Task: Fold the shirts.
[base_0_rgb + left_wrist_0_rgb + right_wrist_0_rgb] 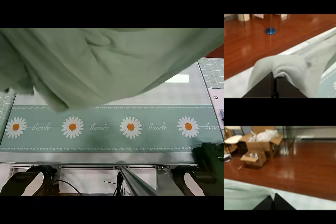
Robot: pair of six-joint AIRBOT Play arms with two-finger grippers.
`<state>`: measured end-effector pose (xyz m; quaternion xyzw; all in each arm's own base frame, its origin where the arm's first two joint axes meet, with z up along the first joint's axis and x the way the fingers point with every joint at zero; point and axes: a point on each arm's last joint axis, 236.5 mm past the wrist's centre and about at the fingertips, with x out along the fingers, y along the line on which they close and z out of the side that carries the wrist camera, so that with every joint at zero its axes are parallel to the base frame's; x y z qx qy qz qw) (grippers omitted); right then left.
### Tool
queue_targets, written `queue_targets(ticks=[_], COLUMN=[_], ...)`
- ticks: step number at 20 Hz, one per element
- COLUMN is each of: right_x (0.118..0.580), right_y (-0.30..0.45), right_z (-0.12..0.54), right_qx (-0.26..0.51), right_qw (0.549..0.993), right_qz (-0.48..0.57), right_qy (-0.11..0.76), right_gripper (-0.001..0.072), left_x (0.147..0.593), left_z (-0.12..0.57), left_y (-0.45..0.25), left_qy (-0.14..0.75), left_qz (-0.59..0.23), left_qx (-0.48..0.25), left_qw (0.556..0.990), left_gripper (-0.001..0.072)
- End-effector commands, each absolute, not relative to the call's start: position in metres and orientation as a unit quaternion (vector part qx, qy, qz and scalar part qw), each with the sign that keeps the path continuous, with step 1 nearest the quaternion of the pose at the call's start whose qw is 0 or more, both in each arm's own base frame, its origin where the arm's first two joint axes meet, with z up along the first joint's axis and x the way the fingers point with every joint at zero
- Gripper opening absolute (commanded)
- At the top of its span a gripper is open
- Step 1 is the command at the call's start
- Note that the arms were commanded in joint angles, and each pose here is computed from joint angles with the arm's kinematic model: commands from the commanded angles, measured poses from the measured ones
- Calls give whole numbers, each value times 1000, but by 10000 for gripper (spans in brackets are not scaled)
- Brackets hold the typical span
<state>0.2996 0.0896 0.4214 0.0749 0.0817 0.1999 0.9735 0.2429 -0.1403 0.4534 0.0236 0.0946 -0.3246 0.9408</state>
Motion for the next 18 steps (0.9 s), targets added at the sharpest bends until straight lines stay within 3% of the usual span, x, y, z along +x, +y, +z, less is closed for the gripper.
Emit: queue_targets(ticks=[1,5,10,13,18], right_x=[261,220,181,165,187], right_y=[89,92,45,28,16], right_z=[455,469,440,397,382], right_qx=[59,39,-9,-26,-18], right_qw=[977,976,981,960,950], right_qz=[195,196,94,63,41], right_qy=[65,81,170,271,310], right_gripper=[25,25,25,25,25], left_x=[197,149,110,109,134], left_z=[462,442,416,415,386], left_y=[-145,-140,-117,-117,-112], left_qy=[106,164,223,231,284], left_qz=[-336,-324,-262,-256,-252], left_qx=[41,45,32,5,2], left_qw=[935,931,938,938,925], left_gripper=[18,18,18,18,16])
